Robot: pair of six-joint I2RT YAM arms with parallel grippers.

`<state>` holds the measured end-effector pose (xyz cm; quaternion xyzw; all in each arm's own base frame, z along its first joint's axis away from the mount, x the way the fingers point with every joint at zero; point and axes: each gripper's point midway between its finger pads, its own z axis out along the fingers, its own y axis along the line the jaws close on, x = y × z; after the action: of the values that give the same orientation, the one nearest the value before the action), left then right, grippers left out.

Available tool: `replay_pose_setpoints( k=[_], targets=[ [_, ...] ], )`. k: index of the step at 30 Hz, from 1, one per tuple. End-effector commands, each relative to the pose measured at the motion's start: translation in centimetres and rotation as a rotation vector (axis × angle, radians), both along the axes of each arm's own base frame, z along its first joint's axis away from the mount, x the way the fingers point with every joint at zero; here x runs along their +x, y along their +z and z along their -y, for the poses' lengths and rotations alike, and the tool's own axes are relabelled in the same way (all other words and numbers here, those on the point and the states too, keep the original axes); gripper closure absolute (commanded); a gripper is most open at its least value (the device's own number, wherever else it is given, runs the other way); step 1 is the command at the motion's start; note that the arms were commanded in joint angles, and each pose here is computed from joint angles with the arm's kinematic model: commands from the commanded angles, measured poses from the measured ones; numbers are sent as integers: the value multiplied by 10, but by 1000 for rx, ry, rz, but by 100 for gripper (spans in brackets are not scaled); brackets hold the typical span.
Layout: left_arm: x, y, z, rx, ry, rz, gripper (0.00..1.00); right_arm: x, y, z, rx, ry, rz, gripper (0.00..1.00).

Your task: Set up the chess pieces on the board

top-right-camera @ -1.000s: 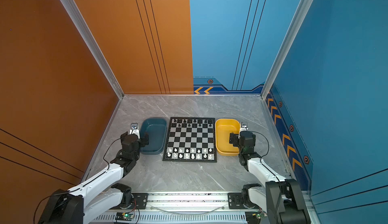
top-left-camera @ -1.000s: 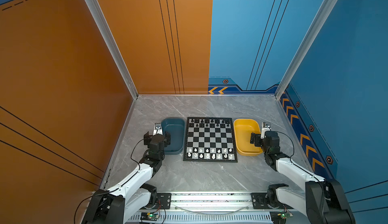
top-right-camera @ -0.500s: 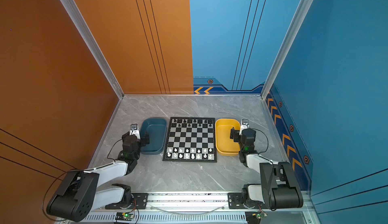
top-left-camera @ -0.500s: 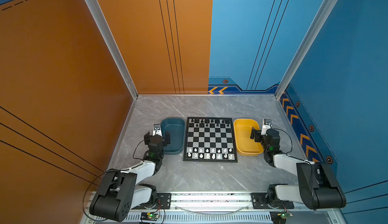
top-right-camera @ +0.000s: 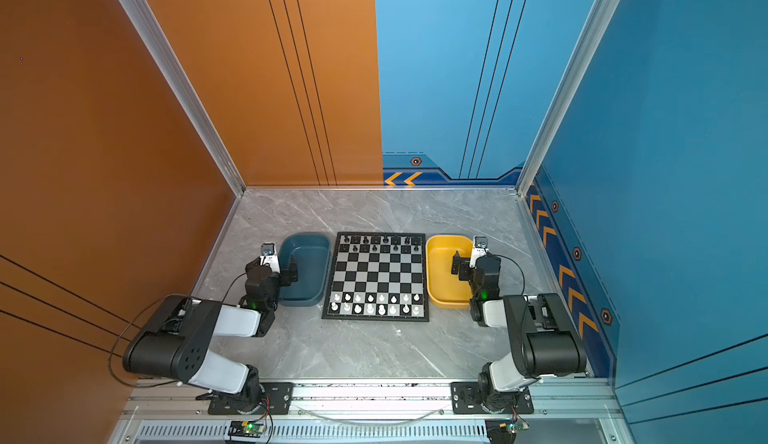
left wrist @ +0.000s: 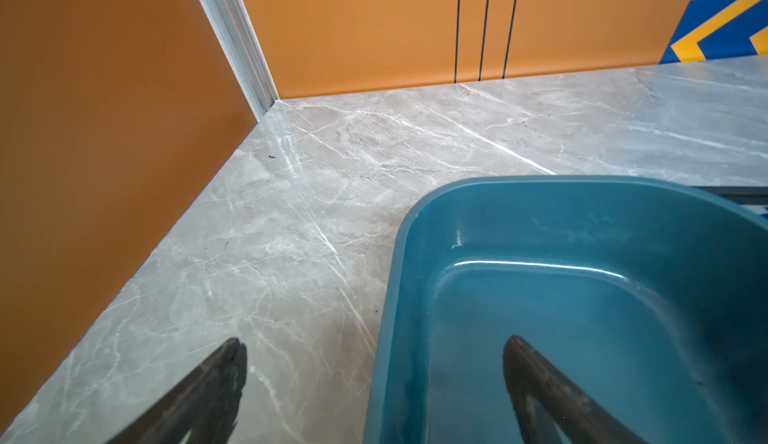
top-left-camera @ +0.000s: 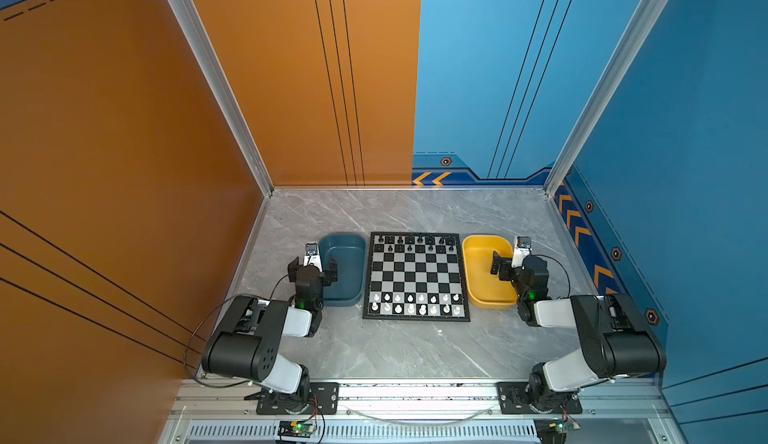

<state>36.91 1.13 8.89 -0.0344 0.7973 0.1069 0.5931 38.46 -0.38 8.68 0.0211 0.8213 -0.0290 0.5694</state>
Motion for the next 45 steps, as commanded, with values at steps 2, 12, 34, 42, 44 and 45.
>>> replay_pose_setpoints(
  k=[2, 12, 34, 42, 44, 45],
  targets=[
    [6, 13, 3, -7, -28, 65, 2, 7, 6, -1, 22, 19, 11, 0],
    [24, 3, -9, -44, 10, -41, 2, 9, 3, 10, 42, -34, -7, 0],
    [24, 3, -10, -57, 6, -43, 2, 9, 4, 10, 42, -34, -5, 0],
    [24, 3, -10, -56, 7, -45, 2, 9, 4, 9, 42, -32, -5, 0],
    [24, 3, -10, -56, 7, -45, 2, 10, 4, 9, 42, -32, -4, 0],
    [24, 3, -10, -56, 7, -45, 2, 9, 4, 9, 42, -32, -5, 0]
  ],
)
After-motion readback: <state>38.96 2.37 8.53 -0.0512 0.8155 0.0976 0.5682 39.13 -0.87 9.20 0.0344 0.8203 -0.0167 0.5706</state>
